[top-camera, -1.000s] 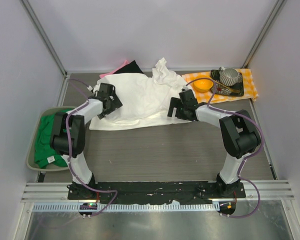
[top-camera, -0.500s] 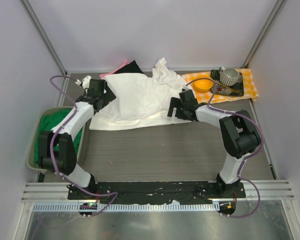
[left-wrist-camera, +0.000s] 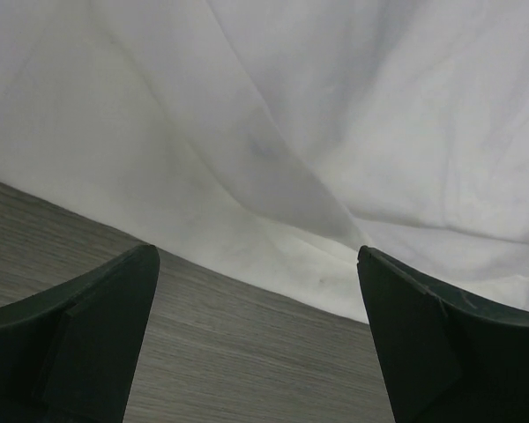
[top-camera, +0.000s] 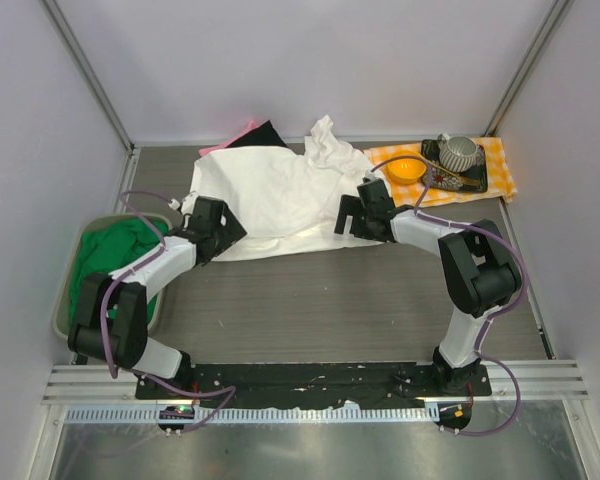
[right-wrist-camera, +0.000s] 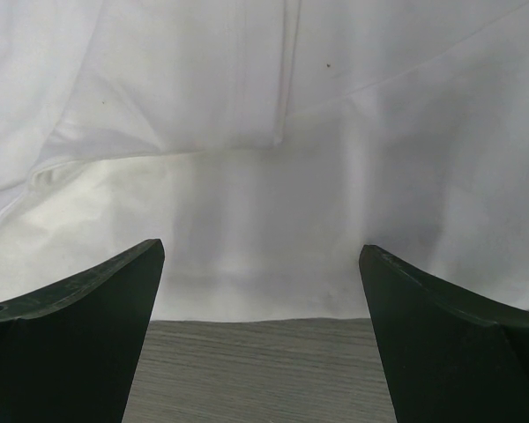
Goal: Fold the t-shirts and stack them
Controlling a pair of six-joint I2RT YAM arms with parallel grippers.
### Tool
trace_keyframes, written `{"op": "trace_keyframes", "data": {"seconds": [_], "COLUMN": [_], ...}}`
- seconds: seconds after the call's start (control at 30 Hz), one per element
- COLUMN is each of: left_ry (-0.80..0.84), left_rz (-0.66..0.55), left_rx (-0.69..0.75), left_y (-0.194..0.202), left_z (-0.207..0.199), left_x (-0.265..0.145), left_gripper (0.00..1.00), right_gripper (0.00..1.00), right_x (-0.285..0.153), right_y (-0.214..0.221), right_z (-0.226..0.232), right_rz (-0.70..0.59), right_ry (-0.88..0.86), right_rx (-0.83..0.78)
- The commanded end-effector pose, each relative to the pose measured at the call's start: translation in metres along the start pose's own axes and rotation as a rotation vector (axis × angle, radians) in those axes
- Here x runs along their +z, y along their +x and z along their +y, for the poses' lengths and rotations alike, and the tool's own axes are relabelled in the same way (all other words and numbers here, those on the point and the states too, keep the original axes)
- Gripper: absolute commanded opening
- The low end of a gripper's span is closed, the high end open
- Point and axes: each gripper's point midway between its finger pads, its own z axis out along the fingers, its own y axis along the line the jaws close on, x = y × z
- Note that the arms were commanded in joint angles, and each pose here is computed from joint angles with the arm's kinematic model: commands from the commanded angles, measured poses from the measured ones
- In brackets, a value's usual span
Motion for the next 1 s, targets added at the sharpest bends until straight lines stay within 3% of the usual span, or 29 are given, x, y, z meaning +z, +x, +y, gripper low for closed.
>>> {"op": "trace_keyframes", "data": {"seconds": [0.0, 0.53, 0.97], "left_ry": [0.120, 0.054, -0.016], "left_rz": [-0.110, -0.087, -0.045], "left_rx": [-0.037, 0.020, 0.020], "left_y": [-0.025, -0.016, 0.014], "left_z": [-0.029, -0.024, 0.013], "left_x": [0.004, 0.045, 0.044], "left_gripper": [1.00, 1.00, 1.00], "right_gripper": [1.00, 1.00, 1.00], "right_x": [-0.017, -0.013, 0.001], "right_y": [-0.026, -0.034, 0.012], "right_z": [0.016, 0.015, -0.009], "right_rz": [-0.071, -0.092, 0.011], "right_ry": [-0.036, -0.018, 0.039], "right_rx": [-0.016, -0.023, -0.009]}}
